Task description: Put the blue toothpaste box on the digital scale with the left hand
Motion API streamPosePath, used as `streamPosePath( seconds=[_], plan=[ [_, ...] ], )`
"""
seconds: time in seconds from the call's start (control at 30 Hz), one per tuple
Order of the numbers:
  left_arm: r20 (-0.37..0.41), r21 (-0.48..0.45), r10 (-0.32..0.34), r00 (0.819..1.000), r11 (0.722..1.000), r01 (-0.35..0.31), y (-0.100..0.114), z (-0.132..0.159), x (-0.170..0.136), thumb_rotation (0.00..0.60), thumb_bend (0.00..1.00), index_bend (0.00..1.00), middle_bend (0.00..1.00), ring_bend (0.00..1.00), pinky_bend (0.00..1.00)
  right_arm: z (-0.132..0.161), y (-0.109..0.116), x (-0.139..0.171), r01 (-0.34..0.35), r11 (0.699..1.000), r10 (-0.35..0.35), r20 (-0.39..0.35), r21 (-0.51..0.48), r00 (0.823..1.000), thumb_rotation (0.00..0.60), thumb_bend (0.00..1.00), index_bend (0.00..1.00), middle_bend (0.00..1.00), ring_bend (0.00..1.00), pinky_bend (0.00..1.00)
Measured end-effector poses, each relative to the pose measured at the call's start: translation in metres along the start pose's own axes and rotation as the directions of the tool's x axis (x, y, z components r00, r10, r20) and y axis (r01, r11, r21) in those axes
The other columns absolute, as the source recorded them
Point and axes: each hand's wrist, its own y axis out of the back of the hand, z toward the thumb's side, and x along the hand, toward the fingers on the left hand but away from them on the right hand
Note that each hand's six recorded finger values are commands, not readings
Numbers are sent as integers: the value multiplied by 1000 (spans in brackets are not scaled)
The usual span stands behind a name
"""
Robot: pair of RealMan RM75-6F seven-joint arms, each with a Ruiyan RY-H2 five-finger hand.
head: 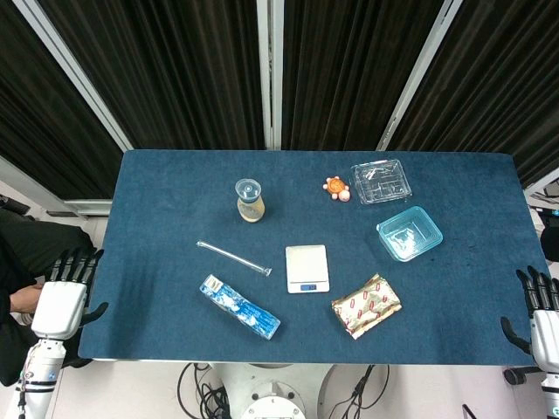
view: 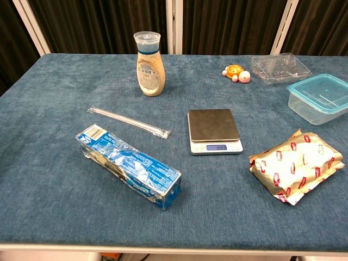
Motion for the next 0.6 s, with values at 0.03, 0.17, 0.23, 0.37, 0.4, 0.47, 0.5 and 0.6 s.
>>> streamPosePath(
  seconds=[0.03,0.17,0.23,0.37,0.4,0.47,0.5,0.6],
  plan=[
    [0,-5,1,1000,1000,-1,0,0,0,600,148,37,61,0,0,0,0,0,-3,1000,3,0,-1,1000,600,235,0,0,0,0],
    [0,-30,-2,1000,1000,2,0,1,-1,600,148,37,61,0,0,3,-1,0,-10,1000,10,-7,5,1000,600,235,0,0,0,0],
    [1,-38,-4,1000,999,4,-1,2,-3,600,149,36,61,0,0,4,-1,0,-11,1000,11,-13,2,1000,600,235,0,0,0,0],
    [12,-53,-9,1000,999,9,0,6,-7,600,149,36,61,0,0,5,1,-1,-7,1000,7,-15,-4,1000,600,235,0,0,0,0],
    [23,-57,-4,1000,998,6,2,9,-7,600,149,37,61,0,0,5,3,-2,-2,1000,2,-15,-6,1000,600,235,0,0,0,0],
    [46,-66,3,999,998,1,5,15,-7,600,149,37,61,0,0,4,5,-4,4,1000,-4,-10,-7,1000,600,235,0,0,0,0],
    [62,-71,5,998,997,0,7,19,-7,600,149,37,61,0,0,3,6,-5,4,1000,-4,-5,-8,1000,600,235,0,0,0,0],
    [133,-88,-3,991,996,15,8,38,-8,600,149,37,61,0,0,2,9,-6,3,1000,-3,2,-7,1000,600,235,0,0,0,0]
  ],
)
